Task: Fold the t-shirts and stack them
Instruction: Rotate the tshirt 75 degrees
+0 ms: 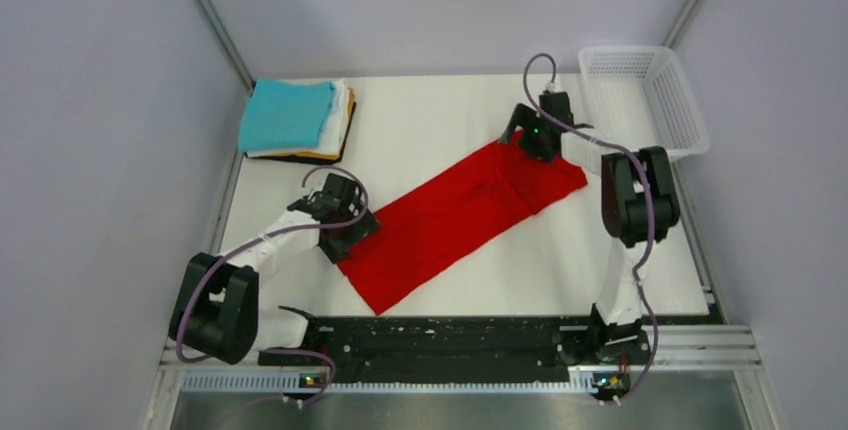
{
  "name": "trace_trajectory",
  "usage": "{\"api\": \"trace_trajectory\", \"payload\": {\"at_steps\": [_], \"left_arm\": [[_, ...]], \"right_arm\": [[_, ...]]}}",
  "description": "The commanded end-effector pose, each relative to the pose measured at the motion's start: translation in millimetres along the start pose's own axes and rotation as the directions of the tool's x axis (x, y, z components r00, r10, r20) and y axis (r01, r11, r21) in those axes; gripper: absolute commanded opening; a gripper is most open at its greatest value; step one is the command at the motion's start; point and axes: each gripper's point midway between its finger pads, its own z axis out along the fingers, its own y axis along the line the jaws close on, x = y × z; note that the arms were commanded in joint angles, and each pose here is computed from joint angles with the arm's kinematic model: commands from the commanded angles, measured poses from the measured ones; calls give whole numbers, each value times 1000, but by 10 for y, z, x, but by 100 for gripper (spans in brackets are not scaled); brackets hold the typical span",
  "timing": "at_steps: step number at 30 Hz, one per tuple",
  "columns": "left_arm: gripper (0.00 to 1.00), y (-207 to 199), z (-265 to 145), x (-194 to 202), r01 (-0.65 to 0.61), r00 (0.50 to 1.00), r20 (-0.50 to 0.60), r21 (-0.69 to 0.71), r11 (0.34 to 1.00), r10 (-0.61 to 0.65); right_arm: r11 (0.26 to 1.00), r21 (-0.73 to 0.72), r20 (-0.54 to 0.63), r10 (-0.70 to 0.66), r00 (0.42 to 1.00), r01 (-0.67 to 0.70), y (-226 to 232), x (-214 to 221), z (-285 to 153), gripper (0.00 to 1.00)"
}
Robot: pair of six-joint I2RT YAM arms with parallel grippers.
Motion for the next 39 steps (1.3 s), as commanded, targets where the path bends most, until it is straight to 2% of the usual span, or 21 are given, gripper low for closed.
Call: {"api": "trace_trajectory", "payload": {"at_steps": [1,5,8,10,13,15,17,19,23,26,33,37,39], "left_arm": [[92,390,-98,582,-6,988,-156,-136,991,-16],[92,-25,-202,963,-58,965,-253,23,998,62],[95,-102,-250,1195,-137,950,-281,9,990,134],[95,-253,-299,1343,-202,934,-293,40,978,205],[95,-648,-396,1588,-322,896,-273,145,935,351],[95,-950,-403,1617,-366,891,-210,188,911,401],[95,-1219,-430,1634,-387,886,-177,225,894,428],[95,-1395,-496,1630,-406,882,-145,251,879,448],[95,-1417,-677,1556,-416,889,-77,276,866,452],[96,-1269,-784,1424,-411,901,-35,256,875,433],[99,-590,-863,1011,-359,933,47,118,926,356],[99,-190,-701,791,-295,955,37,88,951,293],[99,-101,-622,705,-266,964,7,105,958,267]], "right_arm": [[985,-31,-53,-169,984,168,315,-76,595,95],[938,-109,-18,-332,943,328,913,-288,1046,95],[851,-201,56,-485,873,486,1409,-364,1336,96],[769,-236,184,-565,804,594,1844,-555,1366,98],[660,-323,255,-630,734,678,2251,-360,1327,99],[600,-361,305,-648,698,714,2496,-217,1200,99],[537,-337,355,-688,633,773,2664,-168,1041,99],[514,-303,388,-703,596,803,2800,-250,872,99],[509,-285,462,-670,581,813,3042,-554,465,99],[542,-250,485,-647,589,802,3090,-729,263,99],[693,-69,433,-627,648,717,2707,-974,17,99],[711,-5,384,-647,658,703,2369,-865,-171,99],[694,-64,395,-642,657,717,2369,-745,-318,99]]}}
